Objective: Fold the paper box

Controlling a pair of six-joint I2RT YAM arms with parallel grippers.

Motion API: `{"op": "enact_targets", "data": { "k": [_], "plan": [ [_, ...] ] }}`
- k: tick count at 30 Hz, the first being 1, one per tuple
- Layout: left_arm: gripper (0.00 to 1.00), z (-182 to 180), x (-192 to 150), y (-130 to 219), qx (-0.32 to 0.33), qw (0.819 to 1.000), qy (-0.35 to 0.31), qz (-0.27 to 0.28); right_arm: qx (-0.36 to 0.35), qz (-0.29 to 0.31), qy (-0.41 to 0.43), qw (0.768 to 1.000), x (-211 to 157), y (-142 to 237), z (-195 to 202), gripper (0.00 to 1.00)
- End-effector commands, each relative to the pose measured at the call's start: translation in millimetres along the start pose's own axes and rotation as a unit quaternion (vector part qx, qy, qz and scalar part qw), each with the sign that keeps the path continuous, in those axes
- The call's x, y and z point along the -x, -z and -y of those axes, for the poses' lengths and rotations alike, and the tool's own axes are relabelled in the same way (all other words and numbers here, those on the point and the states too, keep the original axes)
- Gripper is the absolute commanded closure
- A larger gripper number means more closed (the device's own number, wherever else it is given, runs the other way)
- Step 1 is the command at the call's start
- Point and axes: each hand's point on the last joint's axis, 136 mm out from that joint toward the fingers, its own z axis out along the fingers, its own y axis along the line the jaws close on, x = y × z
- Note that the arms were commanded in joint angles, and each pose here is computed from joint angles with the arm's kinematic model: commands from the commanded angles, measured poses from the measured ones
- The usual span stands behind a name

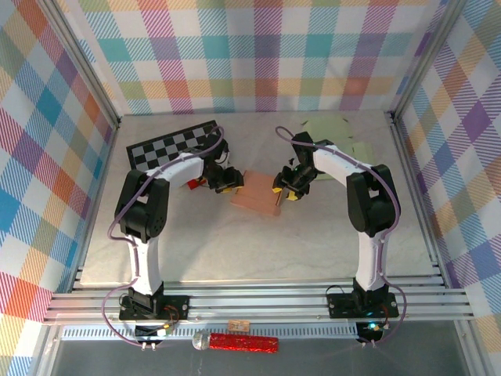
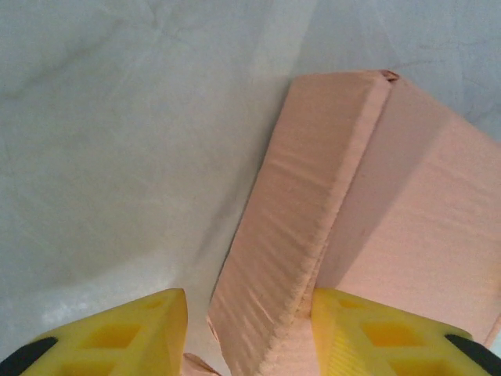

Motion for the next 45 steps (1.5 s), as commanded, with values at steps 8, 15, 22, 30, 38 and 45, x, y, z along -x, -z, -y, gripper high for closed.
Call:
{"op": "enact_targets", "data": {
  "k": [8, 15, 22, 30, 38, 45],
  "plan": [
    [0.64, 11.0, -66.4, 13.5, -0.013, 0.999, 0.050, -0.017, 0.007, -0.031, 0.062, 0.998, -6.6, -4.8, -5.0, 0.54],
    [0.59, 18.4, -67.2, 51.3, -0.011, 0.999, 0.046, 0.017, -0.001, -0.046, 0.071, 0.996, -14.2, -8.5, 2.9, 0.56],
    [0.53, 8.1, -56.8, 49.7, -0.024, 0.996, 0.087, 0.020, 0.005, -0.056, 0.079, 0.995, -22.2, -11.5, -5.2, 0.61],
    [0.53, -1.3, -53.1, 37.0, -0.022, 0.994, 0.107, 0.014, 0.010, -0.057, 0.078, 0.995, -39.7, -7.2, -11.4, 0.63],
    [0.57, -23.6, -60.9, 29.1, -0.003, 0.991, 0.131, 0.002, 0.022, -0.024, 0.097, 0.995, -31.4, 10.3, -19.5, 0.51],
    [0.59, -17.9, -57.8, 26.2, -0.028, 0.989, 0.145, 0.009, 0.074, -0.003, 0.103, 0.992, -13.3, 11.4, -29.8, 0.39]
  ]
}}
